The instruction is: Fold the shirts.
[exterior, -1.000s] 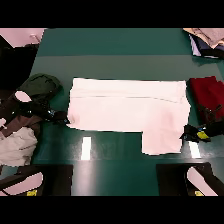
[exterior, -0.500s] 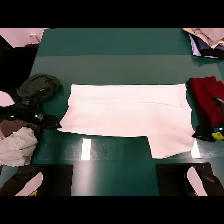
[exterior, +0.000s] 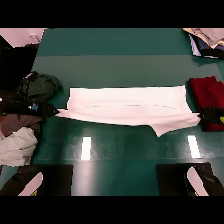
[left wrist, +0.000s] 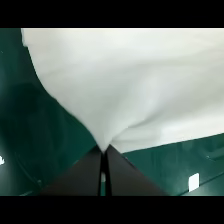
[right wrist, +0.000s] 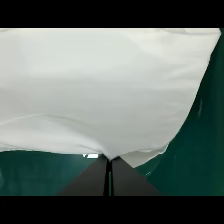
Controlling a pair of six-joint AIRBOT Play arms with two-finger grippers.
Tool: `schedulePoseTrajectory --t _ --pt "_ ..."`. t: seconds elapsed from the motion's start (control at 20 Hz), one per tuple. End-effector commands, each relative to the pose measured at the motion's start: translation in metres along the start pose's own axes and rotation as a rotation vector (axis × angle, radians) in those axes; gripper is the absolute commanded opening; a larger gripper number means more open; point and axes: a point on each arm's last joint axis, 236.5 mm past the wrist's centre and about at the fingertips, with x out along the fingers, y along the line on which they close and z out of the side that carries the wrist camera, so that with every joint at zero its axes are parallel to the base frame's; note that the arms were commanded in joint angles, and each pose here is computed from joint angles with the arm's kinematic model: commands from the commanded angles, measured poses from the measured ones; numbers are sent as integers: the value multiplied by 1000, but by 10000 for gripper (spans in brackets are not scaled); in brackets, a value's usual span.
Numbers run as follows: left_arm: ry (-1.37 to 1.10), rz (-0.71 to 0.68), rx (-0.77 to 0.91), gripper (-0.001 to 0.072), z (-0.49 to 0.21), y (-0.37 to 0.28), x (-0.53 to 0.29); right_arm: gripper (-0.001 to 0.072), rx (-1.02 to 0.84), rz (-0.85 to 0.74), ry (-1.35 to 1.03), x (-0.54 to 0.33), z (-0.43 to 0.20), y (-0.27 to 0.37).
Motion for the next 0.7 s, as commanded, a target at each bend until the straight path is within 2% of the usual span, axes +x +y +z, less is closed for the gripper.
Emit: schedulePoseTrajectory --t 0.0,0.35,0.6,0.65 --pt "-81 23 -37 20 29 16 16 18 20 9 -18 16 36 -10" --pt "-126 28 -139 20 73 47 63 19 65 52 45 50 83 -23" --pt "-172 18 -211 24 111 64 88 23 162 202 -6 84 129 -9" --pt "-207 26 -249 242 123 68 88 26 188 238 -21 91 139 -5"
